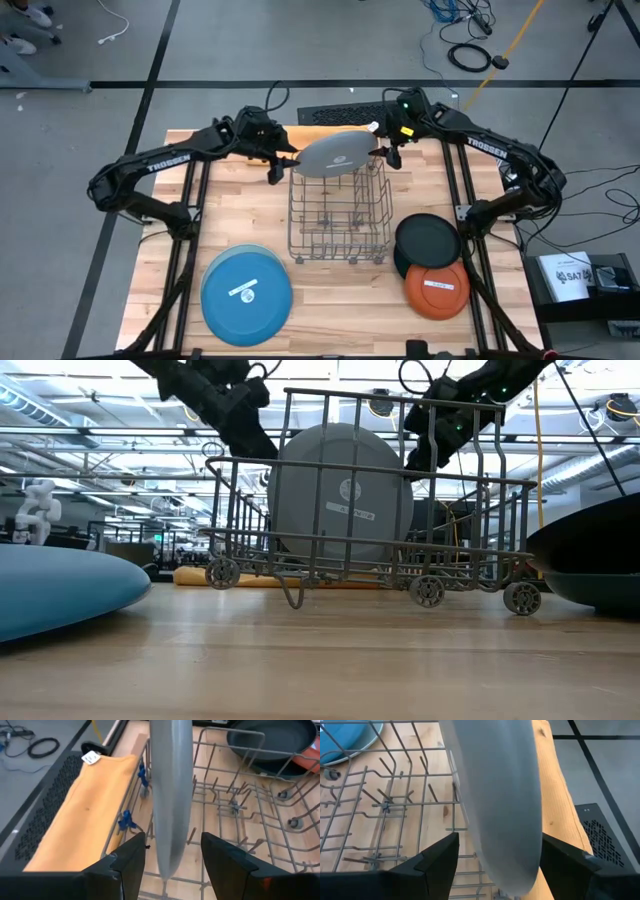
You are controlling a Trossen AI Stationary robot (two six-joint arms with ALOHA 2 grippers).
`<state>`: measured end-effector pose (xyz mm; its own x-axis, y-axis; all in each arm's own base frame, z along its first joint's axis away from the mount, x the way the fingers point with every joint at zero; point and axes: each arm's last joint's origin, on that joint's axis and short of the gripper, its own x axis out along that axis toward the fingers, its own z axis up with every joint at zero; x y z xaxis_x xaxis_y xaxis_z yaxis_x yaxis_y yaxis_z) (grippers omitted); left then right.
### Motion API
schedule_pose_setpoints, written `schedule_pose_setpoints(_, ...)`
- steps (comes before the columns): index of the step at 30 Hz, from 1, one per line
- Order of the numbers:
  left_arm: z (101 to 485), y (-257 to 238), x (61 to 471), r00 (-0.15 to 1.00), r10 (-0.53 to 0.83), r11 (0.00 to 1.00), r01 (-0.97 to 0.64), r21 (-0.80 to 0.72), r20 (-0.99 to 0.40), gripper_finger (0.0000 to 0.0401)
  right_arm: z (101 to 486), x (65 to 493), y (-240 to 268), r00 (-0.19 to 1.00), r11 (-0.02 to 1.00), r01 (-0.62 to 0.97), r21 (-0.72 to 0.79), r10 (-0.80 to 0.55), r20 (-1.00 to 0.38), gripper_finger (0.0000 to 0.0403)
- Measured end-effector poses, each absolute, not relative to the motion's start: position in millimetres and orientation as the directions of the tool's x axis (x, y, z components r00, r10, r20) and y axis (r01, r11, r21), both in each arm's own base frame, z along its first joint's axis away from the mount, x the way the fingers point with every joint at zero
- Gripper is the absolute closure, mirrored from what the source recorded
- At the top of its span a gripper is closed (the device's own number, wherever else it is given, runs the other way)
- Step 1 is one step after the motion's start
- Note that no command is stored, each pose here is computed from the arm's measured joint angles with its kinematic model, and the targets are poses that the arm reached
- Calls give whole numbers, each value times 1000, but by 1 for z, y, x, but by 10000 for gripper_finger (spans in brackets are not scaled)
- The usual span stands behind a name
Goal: Sort dishes
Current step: Put the gray plate into the dish rack
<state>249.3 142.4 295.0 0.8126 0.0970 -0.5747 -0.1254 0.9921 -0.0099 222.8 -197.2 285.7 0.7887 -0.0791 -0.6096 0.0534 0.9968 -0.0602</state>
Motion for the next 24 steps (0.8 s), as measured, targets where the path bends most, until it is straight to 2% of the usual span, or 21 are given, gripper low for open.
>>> schedule_pose_setpoints(5, 285, 148, 260, 814, 87, 993, -118, -16, -574, 209, 285, 223, -197, 791, 997, 44, -62, -73, -607, 155)
schedule_pose_setpoints(8, 282, 150, 262, 812, 78, 995, -103, -10, -578, 217, 286, 223, -197, 793, 997, 39, -65, -71, -605, 177)
schedule_pose_setpoints(12, 279, 150, 264, 810, 71, 996, -92, -7, -582, 261, 286, 223, -196, 793, 997, 37, -66, -69, -605, 245)
schedule_pose_setpoints(16, 280, 151, 263, 818, 49, 998, -60, 1, -573, 338, 286, 223, -195, 799, 998, 8, -60, -43, -600, 328)
schedule_pose_setpoints(18, 279, 150, 262, 819, 11, 1000, -25, -17, -573, 375, 286, 223, -193, 805, 999, -22, -48, -10, -593, 358)
schedule_pose_setpoints(24, 281, 152, 261, 827, -25, 1000, 12, -27, -561, 384, 290, 222, -188, 812, 997, -52, -51, 12, -584, 361)
